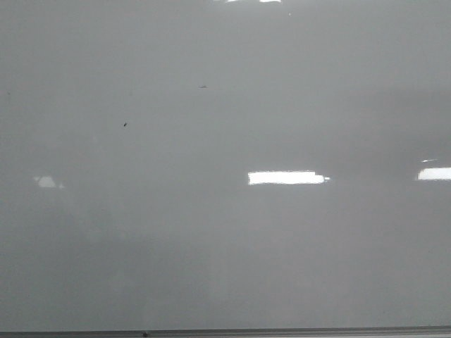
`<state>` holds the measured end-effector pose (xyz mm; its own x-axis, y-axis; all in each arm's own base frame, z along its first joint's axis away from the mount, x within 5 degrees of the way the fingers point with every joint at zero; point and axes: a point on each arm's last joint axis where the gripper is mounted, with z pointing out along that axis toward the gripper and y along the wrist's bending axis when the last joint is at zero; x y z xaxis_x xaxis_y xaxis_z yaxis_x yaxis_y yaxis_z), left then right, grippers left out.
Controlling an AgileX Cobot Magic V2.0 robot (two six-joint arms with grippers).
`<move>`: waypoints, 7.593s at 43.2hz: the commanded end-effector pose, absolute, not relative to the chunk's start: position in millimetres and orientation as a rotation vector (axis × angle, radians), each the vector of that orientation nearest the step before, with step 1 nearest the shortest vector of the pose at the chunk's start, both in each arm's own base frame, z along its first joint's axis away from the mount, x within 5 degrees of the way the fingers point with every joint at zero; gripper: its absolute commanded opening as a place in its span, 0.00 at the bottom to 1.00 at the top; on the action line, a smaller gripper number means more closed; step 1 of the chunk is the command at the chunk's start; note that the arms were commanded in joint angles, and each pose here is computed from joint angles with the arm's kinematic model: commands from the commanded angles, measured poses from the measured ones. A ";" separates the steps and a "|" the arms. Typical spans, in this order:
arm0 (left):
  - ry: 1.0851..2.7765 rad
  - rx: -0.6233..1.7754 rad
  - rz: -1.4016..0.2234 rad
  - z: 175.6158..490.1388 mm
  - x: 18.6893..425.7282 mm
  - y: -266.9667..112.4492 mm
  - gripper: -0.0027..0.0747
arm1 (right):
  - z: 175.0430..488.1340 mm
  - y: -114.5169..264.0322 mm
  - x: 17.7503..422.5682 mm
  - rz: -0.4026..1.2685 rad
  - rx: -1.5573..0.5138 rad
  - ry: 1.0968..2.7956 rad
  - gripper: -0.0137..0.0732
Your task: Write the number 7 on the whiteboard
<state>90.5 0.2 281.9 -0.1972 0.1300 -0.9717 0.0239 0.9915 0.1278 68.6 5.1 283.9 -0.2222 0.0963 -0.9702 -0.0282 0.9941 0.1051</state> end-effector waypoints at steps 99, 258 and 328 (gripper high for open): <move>2.292 0.077 0.140 194.6 287.2 33.3 0.06 | 301.8 3.9 70.9 0.111 0.061 1.692 0.92; 1.689 1.267 -0.441 328.8 61.3 -104.0 0.33 | 351.9 198.3 142.2 0.596 -1.317 1.781 0.08; 1.586 1.140 -0.595 315.6 35.0 -62.5 0.01 | 341.1 195.0 324.8 0.498 -0.655 2.048 0.09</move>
<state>34.6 -59.7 301.2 -0.0322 0.4545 -0.8901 0.8931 0.4130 0.1786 318.5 215.4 306.7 -0.5288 -0.3361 -0.7794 -0.6604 0.7398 0.1290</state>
